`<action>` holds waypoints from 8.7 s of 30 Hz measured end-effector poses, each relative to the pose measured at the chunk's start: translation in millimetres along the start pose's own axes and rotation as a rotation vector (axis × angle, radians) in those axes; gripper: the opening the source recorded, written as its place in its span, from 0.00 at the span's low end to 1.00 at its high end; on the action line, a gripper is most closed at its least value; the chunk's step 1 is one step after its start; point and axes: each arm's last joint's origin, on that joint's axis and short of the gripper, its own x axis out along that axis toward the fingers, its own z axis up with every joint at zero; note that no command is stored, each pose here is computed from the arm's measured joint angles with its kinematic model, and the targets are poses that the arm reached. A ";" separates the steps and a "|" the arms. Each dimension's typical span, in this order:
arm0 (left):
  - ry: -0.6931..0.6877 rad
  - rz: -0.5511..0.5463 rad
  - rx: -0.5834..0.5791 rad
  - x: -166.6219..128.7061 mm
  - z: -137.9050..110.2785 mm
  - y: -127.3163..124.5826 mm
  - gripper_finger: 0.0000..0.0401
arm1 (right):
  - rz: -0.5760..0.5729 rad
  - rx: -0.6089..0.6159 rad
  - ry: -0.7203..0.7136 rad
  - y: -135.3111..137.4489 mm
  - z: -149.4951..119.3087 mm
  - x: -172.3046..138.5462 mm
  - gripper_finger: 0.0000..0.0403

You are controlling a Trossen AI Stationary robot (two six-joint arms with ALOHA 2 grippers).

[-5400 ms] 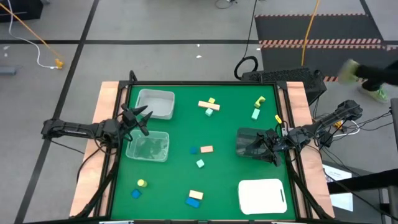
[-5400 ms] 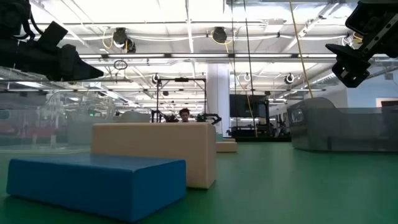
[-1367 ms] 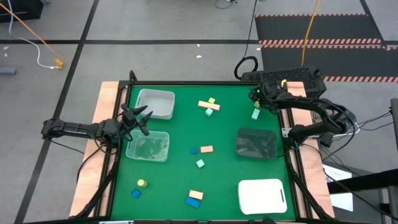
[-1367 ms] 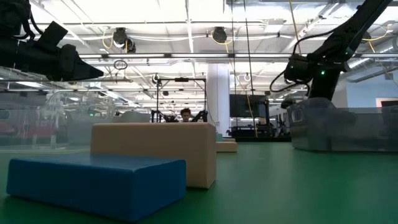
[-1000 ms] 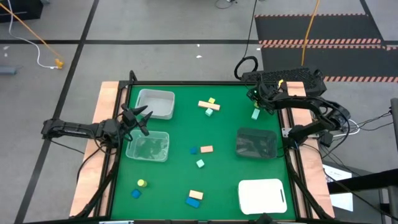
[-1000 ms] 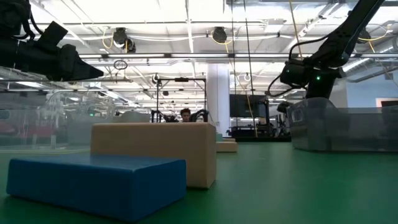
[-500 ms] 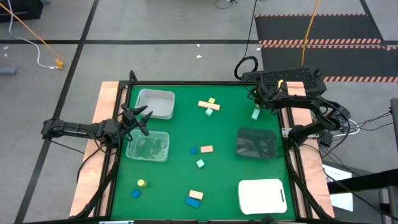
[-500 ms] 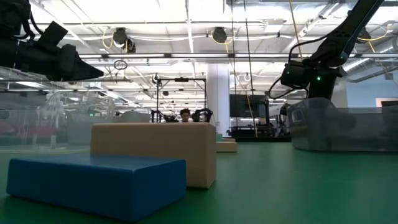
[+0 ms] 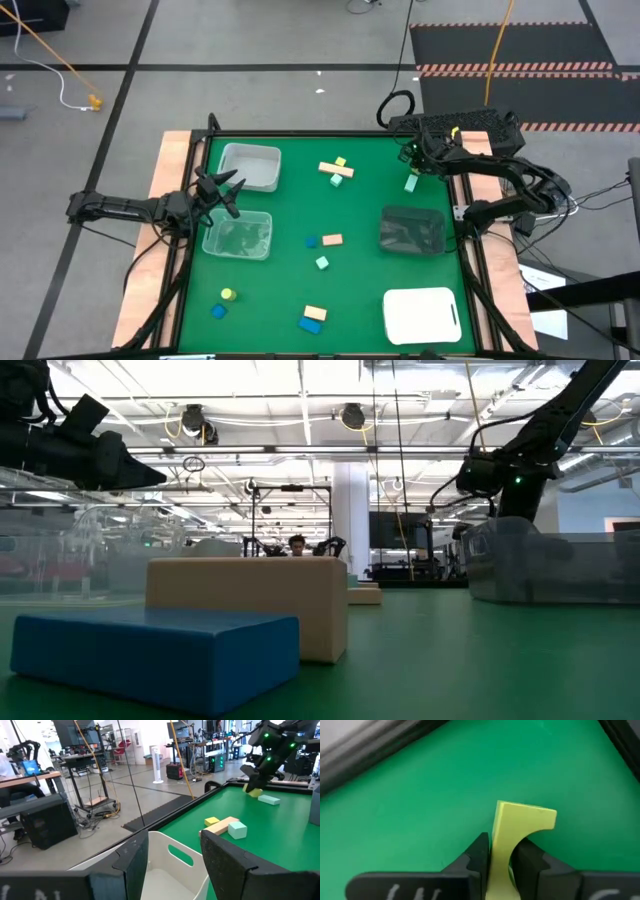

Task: Sort & place blocks by color
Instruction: Put the top right green block into the black bin, then put the top left light blue block into the gray bin

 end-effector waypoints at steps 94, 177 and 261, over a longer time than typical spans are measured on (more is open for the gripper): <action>0.000 0.000 0.000 0.0 0.0 0.0 0.46 | 0.417 -1.310 0.569 -6.6 -105.1 -138.9 0.24; -0.242 0.042 -0.353 -4.8 166.1 19.2 0.46 | 0.729 -0.988 -0.212 170.6 -99.0 -99.2 0.56; -0.296 -0.331 0.215 100.4 128.3 -86.5 0.46 | 1.514 -0.159 0.187 207.9 -121.6 -174.8 0.30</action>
